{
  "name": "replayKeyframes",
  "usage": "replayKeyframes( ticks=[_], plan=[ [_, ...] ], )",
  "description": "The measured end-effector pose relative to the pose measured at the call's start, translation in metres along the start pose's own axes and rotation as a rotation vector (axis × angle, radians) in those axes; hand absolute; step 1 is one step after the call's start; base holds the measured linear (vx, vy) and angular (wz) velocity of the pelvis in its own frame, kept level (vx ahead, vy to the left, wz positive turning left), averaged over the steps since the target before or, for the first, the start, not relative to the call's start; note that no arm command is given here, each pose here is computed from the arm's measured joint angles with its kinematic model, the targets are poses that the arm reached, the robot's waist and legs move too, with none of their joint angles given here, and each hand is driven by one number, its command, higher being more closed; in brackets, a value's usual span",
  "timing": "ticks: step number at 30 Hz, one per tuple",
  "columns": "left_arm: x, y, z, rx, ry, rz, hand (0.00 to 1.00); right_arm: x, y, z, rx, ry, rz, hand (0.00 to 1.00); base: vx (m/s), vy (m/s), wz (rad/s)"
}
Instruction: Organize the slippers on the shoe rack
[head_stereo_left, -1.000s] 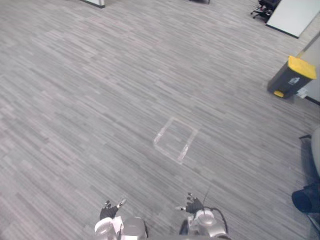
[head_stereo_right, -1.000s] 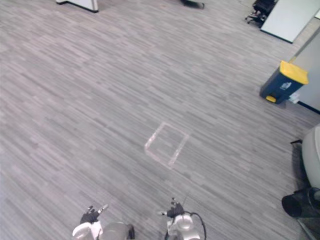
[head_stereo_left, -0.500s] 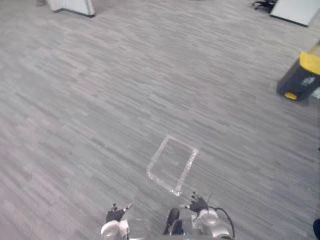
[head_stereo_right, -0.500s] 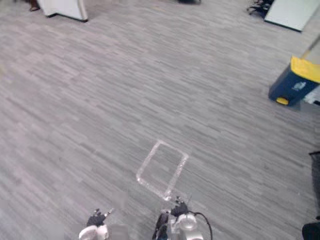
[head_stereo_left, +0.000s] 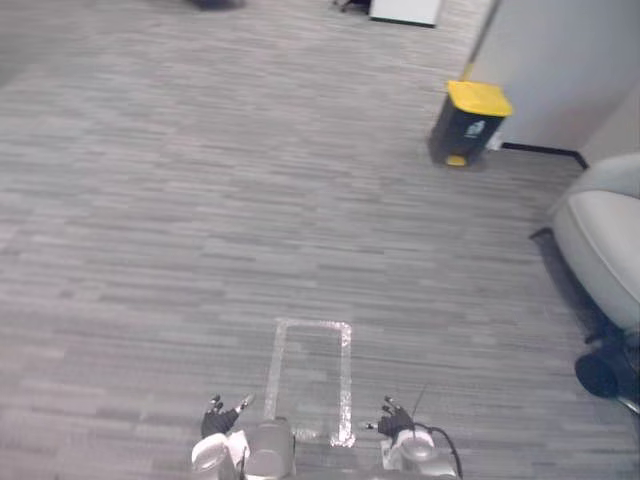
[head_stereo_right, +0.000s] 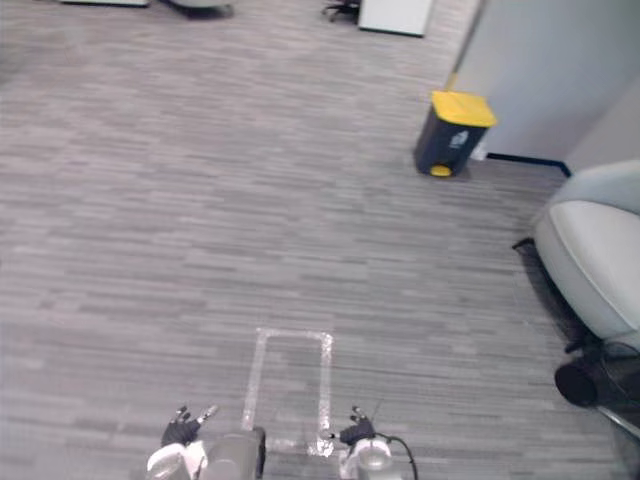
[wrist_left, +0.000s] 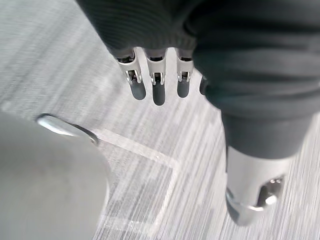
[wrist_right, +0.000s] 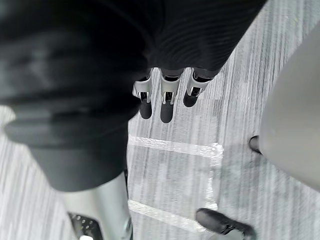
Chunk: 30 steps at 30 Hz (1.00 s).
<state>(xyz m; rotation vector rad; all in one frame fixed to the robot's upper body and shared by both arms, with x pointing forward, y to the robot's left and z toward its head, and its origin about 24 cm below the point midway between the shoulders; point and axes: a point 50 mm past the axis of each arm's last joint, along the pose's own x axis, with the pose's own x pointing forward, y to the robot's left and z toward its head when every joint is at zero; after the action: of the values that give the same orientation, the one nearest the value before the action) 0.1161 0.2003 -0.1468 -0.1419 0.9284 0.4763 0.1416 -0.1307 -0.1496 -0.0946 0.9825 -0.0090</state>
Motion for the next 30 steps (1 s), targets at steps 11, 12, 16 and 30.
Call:
replayKeyframes(
  ticks=[11, 12, 16, 30],
  plan=[
    [0.003, -0.006, -0.005, 0.126, 0.04, -0.071, 0.0, 0.006, -0.012, 0.013, -0.062, -0.022, -0.008, 0.0, 0.19, -0.057, -0.72],
    [0.002, -0.009, -0.006, 0.135, 0.04, -0.079, 0.0, 0.006, -0.016, 0.012, -0.062, -0.022, -0.018, 0.0, 0.14, -0.173, -0.11],
    [0.002, -0.017, 0.0, 0.131, 0.009, -0.103, 0.0, 0.004, -0.027, 0.007, -0.028, -0.011, -0.062, 0.0, 0.12, -0.157, -0.12],
    [-0.001, -0.016, -0.004, 0.13, 0.009, -0.097, 0.0, 0.001, -0.018, -0.006, -0.012, 0.027, -0.042, 0.0, 0.17, 0.145, -1.03]
  ],
)
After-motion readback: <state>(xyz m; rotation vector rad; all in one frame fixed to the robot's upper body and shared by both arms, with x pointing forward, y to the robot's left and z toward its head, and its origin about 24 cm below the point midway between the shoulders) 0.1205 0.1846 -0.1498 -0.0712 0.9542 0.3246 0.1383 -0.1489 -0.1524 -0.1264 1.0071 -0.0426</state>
